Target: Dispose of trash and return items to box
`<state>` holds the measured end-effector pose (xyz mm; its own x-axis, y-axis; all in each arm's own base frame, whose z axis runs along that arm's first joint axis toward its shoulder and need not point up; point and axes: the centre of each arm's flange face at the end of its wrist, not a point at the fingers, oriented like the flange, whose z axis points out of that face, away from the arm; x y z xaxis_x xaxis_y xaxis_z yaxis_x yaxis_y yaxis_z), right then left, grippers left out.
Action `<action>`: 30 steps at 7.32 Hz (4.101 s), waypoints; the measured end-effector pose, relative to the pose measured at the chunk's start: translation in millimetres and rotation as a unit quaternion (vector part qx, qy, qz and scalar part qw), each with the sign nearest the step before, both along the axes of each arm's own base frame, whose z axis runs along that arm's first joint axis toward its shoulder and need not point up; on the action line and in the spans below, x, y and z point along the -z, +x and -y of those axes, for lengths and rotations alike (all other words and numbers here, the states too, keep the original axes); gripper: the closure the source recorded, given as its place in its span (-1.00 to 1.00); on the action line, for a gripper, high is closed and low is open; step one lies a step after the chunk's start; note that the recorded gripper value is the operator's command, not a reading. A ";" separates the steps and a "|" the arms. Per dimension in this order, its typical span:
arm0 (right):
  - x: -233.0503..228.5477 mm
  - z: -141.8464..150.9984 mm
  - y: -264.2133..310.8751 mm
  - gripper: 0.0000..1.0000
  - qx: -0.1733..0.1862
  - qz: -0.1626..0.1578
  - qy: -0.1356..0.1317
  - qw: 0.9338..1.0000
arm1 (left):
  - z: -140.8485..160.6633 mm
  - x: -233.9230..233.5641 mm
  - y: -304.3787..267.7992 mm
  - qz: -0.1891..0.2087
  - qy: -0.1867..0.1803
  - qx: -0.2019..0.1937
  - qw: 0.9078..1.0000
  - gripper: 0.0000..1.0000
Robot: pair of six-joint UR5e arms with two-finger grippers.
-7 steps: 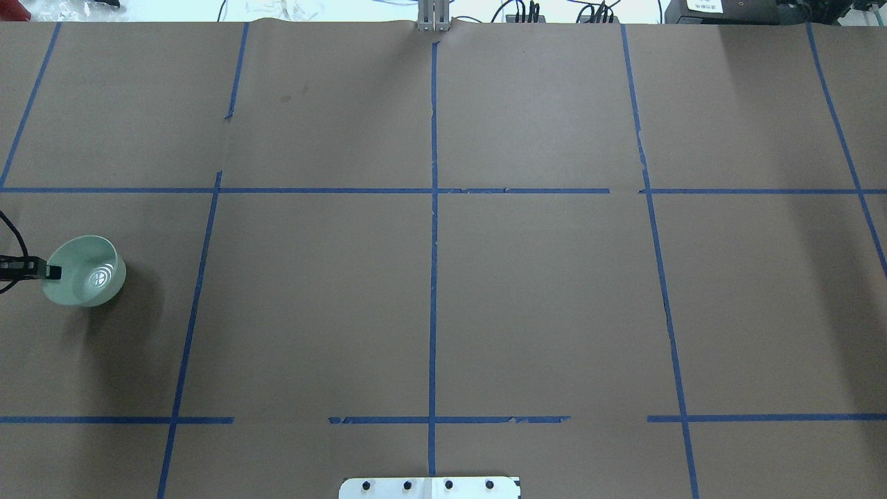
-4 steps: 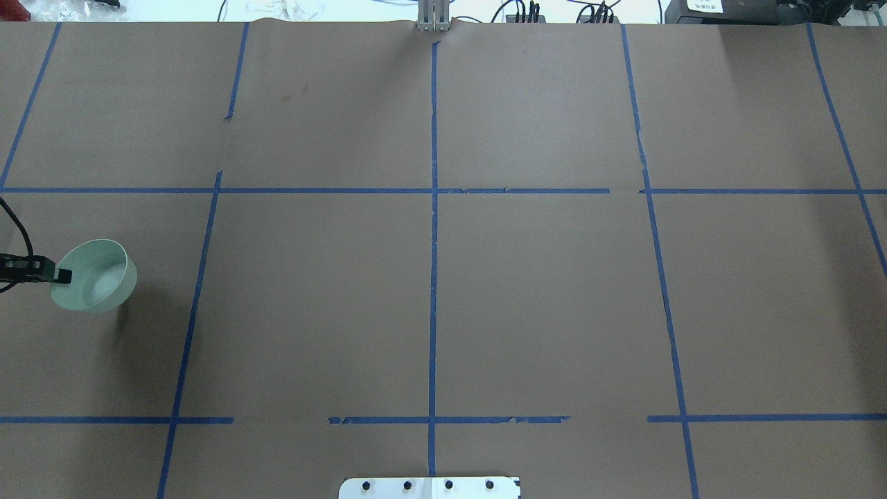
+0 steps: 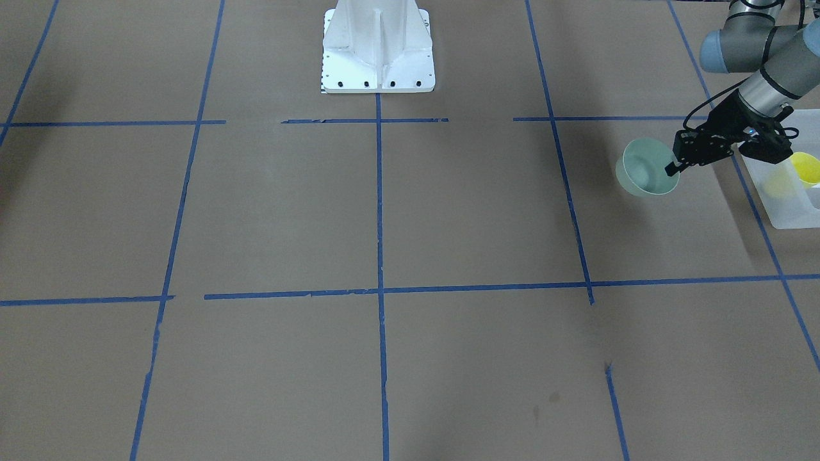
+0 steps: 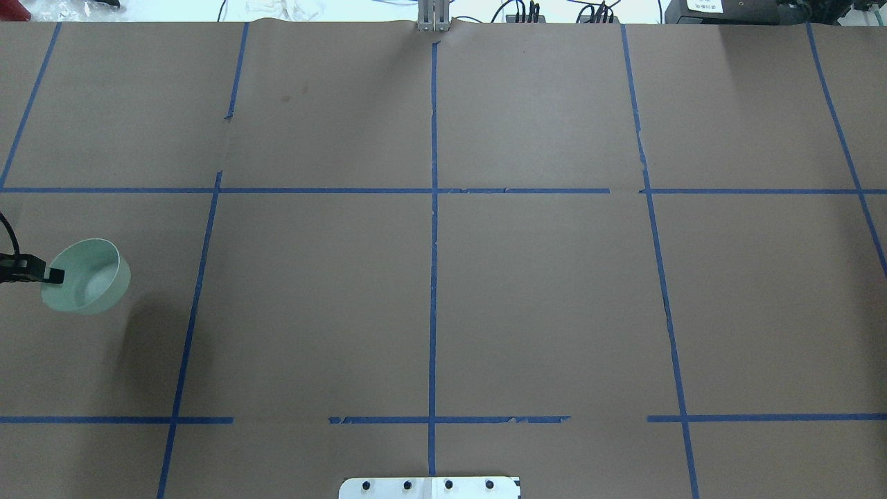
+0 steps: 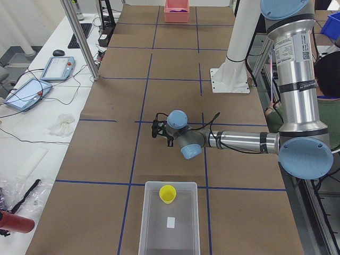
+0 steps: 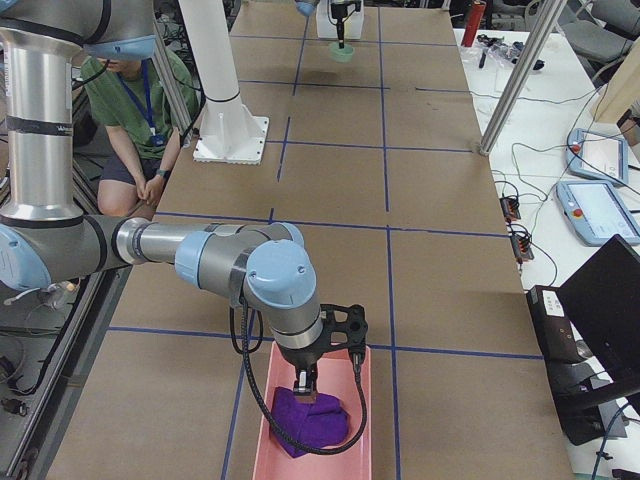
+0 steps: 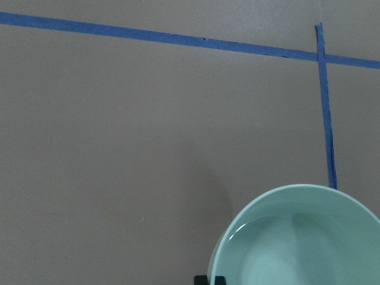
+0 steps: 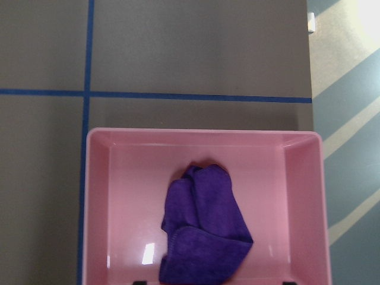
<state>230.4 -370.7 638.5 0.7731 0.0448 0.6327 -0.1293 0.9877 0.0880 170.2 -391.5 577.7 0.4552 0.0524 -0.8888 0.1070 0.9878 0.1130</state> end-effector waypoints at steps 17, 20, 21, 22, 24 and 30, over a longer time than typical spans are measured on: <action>-1.9 84.0 -158.4 -1.00 0.075 0.067 0.050 0.994 | 65.9 -182.6 -333.1 0.196 -0.003 -0.028 0.980 1.00; 1.4 84.2 -158.8 -1.00 0.075 0.073 0.054 0.993 | 31.8 -225.7 -334.9 0.221 -0.027 -0.030 0.974 -0.96; 3.5 84.4 -158.9 -1.00 0.075 0.074 0.056 0.993 | 21.3 -233.6 -333.3 0.224 -0.029 -0.030 0.974 -1.00; 5.7 84.6 -158.9 -1.00 0.076 0.074 0.058 0.993 | 13.8 -238.0 -332.0 0.224 -0.030 -0.030 0.974 -1.00; 12.6 85.0 -158.9 -1.00 0.076 0.073 0.064 0.992 | 14.9 -232.0 -332.3 0.226 -0.026 -0.025 0.973 -1.00; 24.6 79.9 -157.8 -1.00 0.076 0.071 0.075 0.992 | 63.2 -115.1 -340.9 0.256 0.119 0.009 0.959 -1.00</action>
